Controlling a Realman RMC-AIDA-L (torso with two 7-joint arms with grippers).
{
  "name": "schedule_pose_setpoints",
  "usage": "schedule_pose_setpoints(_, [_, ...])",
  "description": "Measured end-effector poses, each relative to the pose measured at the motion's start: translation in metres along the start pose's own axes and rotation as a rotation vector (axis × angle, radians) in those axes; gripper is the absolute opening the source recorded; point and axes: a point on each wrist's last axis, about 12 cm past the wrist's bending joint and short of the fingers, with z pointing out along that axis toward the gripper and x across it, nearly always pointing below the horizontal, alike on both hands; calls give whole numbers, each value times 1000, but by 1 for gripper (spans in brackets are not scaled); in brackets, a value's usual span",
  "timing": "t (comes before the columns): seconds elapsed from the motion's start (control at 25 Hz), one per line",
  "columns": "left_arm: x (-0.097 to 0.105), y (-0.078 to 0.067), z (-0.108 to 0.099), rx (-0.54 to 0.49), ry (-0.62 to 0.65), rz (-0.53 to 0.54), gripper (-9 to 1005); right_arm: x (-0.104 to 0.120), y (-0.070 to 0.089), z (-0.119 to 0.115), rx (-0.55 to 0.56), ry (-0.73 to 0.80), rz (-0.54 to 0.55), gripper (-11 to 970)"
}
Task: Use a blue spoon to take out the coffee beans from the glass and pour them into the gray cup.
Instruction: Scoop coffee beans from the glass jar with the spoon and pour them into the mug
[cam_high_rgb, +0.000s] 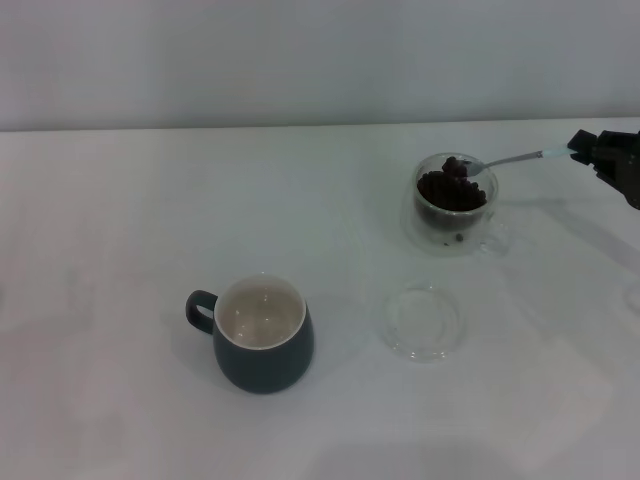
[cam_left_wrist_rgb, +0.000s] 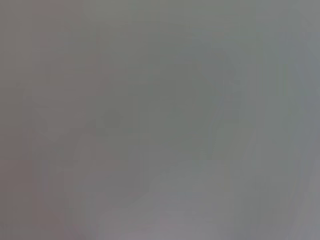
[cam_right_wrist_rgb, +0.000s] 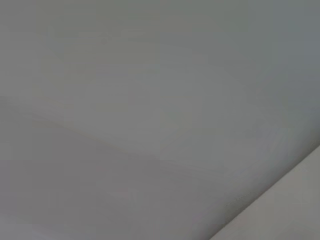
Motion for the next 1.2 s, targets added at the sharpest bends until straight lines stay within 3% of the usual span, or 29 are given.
schedule_pose_setpoints(0.36, [0, -1, 1, 2, -2, -1, 788, 14, 12, 5, -88, 104, -9, 197])
schedule_pose_setpoints(0.96, [0, -2, 1, 9, 2, -1, 789, 55, 61, 65, -226, 422, -151, 202])
schedule_pose_setpoints(1.2, [1, -2, 0, 9, 3, -2, 789, 62, 70, 74, -253, 473, -235, 203])
